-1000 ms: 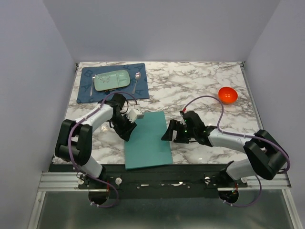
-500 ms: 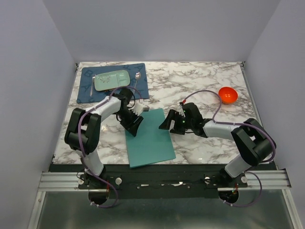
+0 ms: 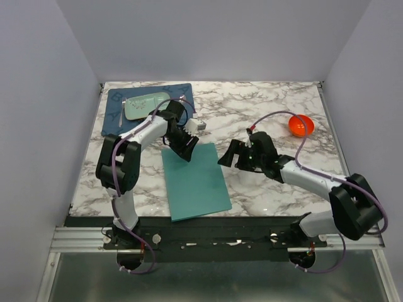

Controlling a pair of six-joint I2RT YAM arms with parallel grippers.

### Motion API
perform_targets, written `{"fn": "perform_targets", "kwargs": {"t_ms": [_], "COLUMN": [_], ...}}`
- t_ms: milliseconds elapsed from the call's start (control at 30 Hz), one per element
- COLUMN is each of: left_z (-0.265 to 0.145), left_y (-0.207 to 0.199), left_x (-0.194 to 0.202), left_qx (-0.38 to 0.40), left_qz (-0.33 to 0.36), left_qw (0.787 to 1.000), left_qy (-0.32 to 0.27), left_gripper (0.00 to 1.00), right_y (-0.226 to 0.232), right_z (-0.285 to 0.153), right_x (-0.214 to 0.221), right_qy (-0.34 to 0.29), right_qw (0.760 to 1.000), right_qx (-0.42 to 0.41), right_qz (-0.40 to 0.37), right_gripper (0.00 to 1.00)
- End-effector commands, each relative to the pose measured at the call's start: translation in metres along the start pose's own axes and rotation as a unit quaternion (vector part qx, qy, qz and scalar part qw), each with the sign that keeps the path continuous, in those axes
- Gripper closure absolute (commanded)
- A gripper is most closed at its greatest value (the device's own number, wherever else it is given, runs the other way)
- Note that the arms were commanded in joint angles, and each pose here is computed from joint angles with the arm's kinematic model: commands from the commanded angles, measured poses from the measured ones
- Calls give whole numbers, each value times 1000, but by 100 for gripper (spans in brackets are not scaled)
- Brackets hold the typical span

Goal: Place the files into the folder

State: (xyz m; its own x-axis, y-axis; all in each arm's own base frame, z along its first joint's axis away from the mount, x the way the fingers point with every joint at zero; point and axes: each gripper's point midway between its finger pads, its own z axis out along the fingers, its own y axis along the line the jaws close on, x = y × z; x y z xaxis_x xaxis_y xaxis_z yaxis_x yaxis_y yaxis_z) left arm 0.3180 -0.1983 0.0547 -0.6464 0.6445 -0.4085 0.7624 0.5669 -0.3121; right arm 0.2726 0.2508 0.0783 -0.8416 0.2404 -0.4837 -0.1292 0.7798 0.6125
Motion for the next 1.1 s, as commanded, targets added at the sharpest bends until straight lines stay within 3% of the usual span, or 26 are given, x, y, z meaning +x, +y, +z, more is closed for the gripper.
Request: {"fn": "perform_targets", "kwargs": {"t_ms": [0, 100, 267, 400, 600, 1067], "left_z": [-58, -105, -126, -108, -84, -21], "left_y": [-22, -45, -34, -12, 27, 21], "left_x": [-26, -24, 28, 95, 143, 100], "left_qx": [-13, -35, -105, -135, -196, -152], "left_qz": [7, 21, 39, 16, 14, 33], "left_qw": [998, 994, 990, 990, 980, 987], "left_qy": [-54, -101, -88, -22, 44, 48], "left_gripper": [36, 33, 31, 32, 34, 32], "right_y": [15, 23, 17, 14, 17, 6], "right_z": [-28, -39, -42, -41, -46, -52], "right_x": [-30, -36, -21, -8, -5, -3], "right_qy": [-50, -58, -43, -36, -42, -53], "right_qw": [997, 995, 995, 995, 994, 995], "right_qx": [-1, -7, -9, -14, -21, 1], "right_qz": [-59, -81, -92, -91, -94, -87], "right_gripper": [0, 0, 0, 0, 0, 0]}}
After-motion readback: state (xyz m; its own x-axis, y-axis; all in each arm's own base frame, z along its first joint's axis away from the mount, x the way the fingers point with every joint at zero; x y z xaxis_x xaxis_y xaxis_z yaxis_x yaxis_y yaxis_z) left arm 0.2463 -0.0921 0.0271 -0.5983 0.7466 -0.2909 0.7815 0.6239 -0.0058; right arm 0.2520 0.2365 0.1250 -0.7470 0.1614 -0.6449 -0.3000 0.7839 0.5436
